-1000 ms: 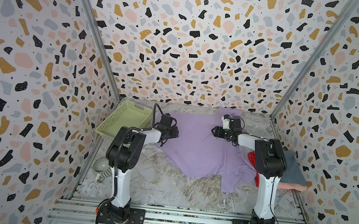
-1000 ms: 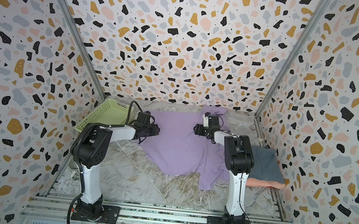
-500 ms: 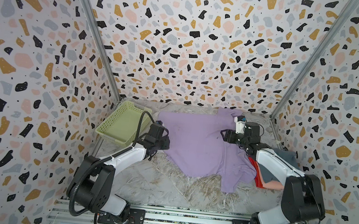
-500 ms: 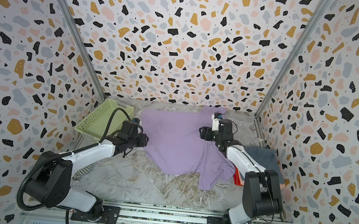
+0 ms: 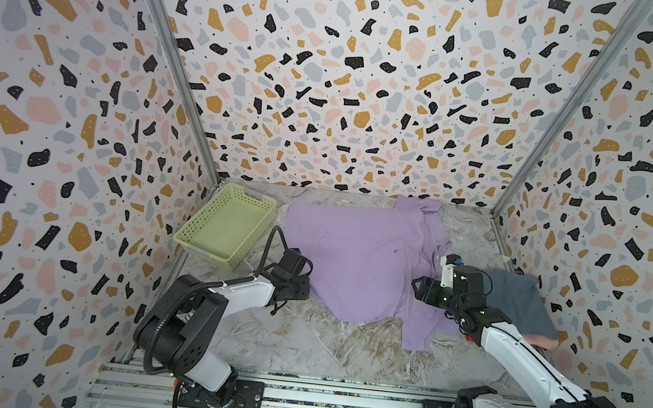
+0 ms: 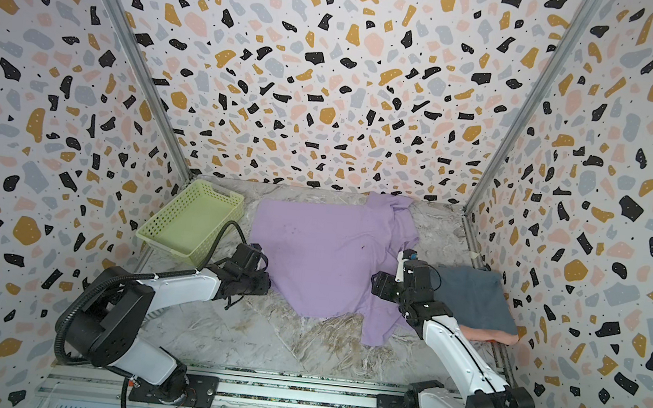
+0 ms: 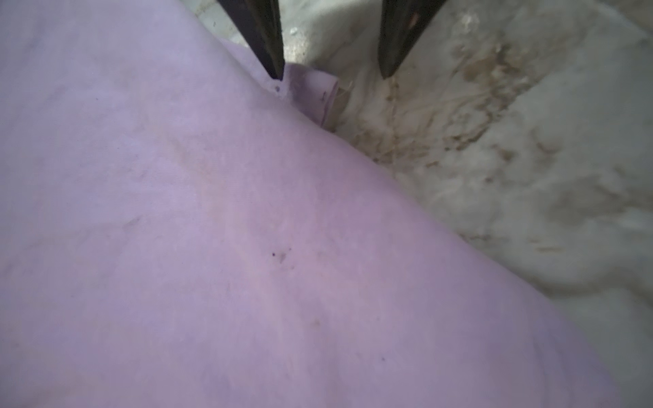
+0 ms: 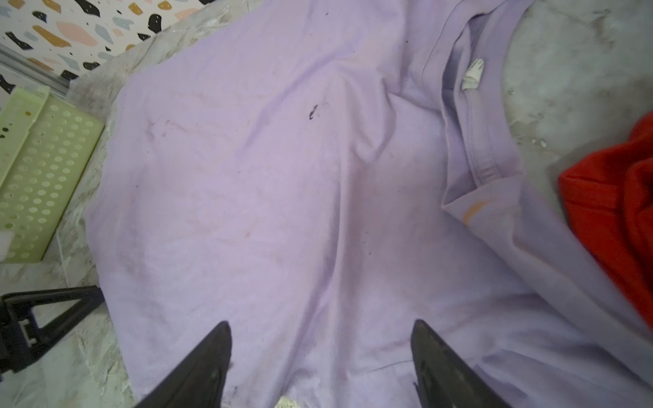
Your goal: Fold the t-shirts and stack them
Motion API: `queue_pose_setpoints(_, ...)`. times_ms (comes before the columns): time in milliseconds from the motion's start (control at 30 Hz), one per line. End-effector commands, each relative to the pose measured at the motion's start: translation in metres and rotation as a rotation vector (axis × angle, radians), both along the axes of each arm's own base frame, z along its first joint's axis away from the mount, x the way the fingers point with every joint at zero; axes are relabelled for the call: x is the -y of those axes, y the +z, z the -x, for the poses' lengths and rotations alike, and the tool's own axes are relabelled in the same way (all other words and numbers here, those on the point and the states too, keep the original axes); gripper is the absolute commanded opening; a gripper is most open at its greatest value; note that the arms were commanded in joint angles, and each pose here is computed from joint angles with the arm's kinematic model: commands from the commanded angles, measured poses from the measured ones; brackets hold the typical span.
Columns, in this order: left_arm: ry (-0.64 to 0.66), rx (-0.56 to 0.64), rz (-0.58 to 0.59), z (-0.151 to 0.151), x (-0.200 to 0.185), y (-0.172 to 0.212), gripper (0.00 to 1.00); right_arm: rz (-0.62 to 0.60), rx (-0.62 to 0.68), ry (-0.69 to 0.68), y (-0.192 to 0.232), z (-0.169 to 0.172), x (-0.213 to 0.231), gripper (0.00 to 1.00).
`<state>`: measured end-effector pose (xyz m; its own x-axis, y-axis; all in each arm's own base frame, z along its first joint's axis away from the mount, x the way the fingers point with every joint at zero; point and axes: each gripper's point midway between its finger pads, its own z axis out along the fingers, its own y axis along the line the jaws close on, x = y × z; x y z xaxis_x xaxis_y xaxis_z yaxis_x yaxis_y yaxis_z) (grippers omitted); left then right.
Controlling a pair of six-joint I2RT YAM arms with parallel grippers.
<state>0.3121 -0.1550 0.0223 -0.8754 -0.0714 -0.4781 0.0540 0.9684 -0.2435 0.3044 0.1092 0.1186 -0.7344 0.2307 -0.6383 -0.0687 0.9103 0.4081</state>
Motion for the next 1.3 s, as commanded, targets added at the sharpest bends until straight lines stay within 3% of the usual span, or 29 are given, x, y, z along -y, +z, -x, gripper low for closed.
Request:
queue_pose_setpoints(0, 0.004, -0.003, 0.010, -0.009, 0.007, -0.007, 0.42, -0.001, -0.070, -0.039, -0.014, 0.020, 0.004, 0.80)
queue_pose_setpoints(167, -0.003, -0.034, -0.013, -0.007, 0.009, -0.024, 0.33, 0.016, -0.133, -0.095, -0.028, 0.038, 0.015, 0.80)
queue_pose_setpoints(333, 0.001, -0.015, 0.029, -0.002, 0.015, -0.009, 0.00, 0.036, -0.260, -0.145, -0.049, 0.062, 0.022, 0.80)
queue_pose_setpoints(533, 0.045, 0.078, 0.046, 0.015, -0.004, 0.043, 0.00, 0.088, -0.390, -0.134, -0.068, 0.099, 0.016, 0.77)
queue_pose_setpoints(633, 0.076, 0.118, 0.020, 0.031, -0.023, 0.065, 0.00, 0.131, -0.390, -0.192, -0.067, 0.108, 0.028, 0.77)
queue_pose_setpoints(767, 0.203, 0.194, -0.141, 0.042, -0.072, 0.087, 0.00, 0.140, -0.252, -0.295, -0.038, 0.092, 0.046, 0.78)
queue_pose_setpoints(867, 0.259, 0.247, -0.131, 0.039, -0.080, 0.100, 0.00, 0.151, -0.188, -0.396, -0.022, 0.076, 0.069, 0.79)
queue_pose_setpoints(967, 0.285, 0.274, -0.129, 0.032, -0.081, 0.105, 0.00, 0.147, -0.205, -0.441, -0.031, 0.063, 0.087, 0.79)
queue_pose_setpoints(1100, 0.301, 0.292, -0.169, 0.024, -0.086, 0.110, 0.00, 0.170, -0.259, -0.394, -0.051, 0.053, 0.088, 0.76)
queue_pose_setpoints(1267, 0.300, 0.320, -0.134, 0.017, -0.079, 0.113, 0.00, 0.111, -0.283, -0.300, -0.068, 0.046, 0.061, 0.73)
